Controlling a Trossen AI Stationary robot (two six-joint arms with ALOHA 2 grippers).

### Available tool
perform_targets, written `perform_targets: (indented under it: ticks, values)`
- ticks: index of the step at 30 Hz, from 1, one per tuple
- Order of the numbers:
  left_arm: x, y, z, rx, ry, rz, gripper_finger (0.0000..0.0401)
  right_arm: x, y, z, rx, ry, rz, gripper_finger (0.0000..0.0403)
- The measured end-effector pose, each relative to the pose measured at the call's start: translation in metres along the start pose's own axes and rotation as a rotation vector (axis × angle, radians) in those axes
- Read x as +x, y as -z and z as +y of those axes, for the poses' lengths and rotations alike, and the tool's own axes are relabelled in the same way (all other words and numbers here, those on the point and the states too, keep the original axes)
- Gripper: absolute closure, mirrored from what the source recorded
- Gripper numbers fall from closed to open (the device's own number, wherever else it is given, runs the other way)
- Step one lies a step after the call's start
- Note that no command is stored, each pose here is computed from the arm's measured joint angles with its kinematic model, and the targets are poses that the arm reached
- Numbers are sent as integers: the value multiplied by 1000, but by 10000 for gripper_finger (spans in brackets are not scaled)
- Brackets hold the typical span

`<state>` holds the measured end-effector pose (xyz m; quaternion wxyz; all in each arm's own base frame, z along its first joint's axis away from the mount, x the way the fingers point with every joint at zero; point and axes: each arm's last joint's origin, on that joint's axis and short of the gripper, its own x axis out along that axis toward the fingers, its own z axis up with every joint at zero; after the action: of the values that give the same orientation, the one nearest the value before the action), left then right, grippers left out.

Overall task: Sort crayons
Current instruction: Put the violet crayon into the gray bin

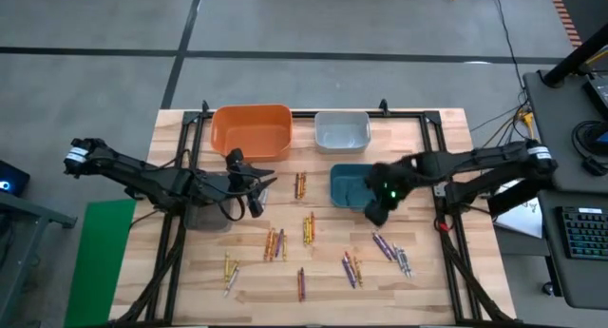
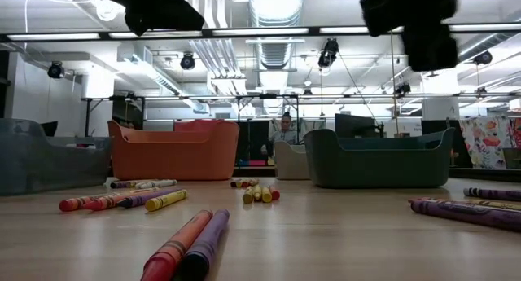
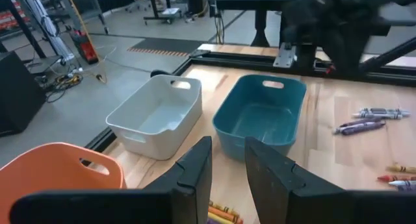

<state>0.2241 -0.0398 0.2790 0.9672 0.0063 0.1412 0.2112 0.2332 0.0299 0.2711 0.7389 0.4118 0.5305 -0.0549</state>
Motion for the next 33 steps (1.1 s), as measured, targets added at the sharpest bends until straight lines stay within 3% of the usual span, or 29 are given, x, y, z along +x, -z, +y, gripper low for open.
perform_targets:
  ticks: [7, 13, 18, 24, 33]
  values:
    - [0, 0, 0, 1, 1, -1, 326, 24, 54, 26, 116, 126, 201, 339]
    - [0, 0, 0, 1, 1, -1, 326, 51, 92, 37, 237, 275, 212, 339]
    - [0, -1, 0, -4, 3, -10, 326, 75, 108, 39, 286, 381, 233, 339]
    - [0, -7, -1, -51, 11, -58, 326, 100, 109, 47, 220, 442, 254, 339]
    - [0, -8, -1, -117, 15, -73, 326, 126, 99, 64, -12, 486, 182, 339]
